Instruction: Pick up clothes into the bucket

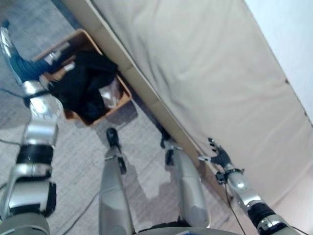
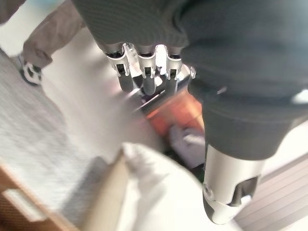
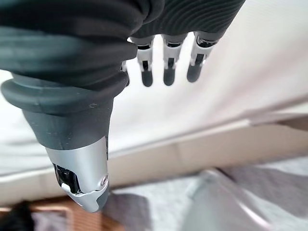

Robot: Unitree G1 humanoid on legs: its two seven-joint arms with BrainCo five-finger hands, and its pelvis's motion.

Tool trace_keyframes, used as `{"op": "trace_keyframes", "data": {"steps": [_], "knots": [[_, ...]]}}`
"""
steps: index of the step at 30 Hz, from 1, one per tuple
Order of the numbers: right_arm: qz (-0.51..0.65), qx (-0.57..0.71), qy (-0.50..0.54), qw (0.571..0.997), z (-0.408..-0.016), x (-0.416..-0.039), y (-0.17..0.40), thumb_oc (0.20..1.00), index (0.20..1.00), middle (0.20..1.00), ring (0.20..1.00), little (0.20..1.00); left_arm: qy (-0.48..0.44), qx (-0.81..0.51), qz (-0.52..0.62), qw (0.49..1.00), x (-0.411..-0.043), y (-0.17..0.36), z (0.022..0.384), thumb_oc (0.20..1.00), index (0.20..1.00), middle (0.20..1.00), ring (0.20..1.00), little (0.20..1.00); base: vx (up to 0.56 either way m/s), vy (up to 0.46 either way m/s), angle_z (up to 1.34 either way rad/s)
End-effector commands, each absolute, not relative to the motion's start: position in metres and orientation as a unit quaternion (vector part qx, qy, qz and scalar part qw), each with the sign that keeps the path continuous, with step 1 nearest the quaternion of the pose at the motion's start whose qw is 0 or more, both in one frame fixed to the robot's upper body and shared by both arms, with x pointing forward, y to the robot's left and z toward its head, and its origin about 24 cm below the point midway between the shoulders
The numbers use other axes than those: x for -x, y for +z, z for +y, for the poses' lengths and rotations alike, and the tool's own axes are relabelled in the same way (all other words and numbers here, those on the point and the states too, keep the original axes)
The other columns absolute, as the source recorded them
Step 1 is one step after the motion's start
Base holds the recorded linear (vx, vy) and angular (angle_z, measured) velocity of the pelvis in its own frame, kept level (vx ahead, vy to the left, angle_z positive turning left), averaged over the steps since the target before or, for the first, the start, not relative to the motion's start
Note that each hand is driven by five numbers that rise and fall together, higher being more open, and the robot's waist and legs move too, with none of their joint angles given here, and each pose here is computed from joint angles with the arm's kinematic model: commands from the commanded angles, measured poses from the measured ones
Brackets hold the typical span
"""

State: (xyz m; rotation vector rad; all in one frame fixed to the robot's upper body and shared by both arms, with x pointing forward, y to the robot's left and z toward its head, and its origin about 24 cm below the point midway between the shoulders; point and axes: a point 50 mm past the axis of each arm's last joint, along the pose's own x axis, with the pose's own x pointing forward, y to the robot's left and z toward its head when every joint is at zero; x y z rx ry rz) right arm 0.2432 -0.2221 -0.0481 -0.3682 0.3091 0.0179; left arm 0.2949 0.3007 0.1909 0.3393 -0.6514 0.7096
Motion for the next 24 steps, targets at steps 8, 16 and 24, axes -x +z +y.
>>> {"op": "trace_keyframes", "data": {"steps": [8,16,24], "knots": [[0.111,0.062,-0.074,0.989,-0.246,-0.233,-0.033,1.000,1.000,1.000,1.000,1.000,0.087,0.050,-0.290,0.952,-0.274,0.133,0.227,1.000,1.000,1.000,1.000,1.000,0.12,0.032,-0.03],[0.077,-0.084,-0.072,0.991,-0.211,-0.246,-0.029,1.000,1.000,1.000,1.000,1.000,-0.013,0.030,-0.085,0.996,-0.258,0.037,0.189,1.000,1.000,1.000,1.000,1.000,0.09,0.000,-0.24],[0.143,-0.056,-0.046,0.987,-0.195,-0.218,-0.057,1.000,1.000,1.000,1.000,1.000,-0.051,-0.020,0.091,0.994,-0.218,-0.040,0.174,1.000,1.000,1.000,1.000,1.000,0.06,-0.038,-0.10]]}}
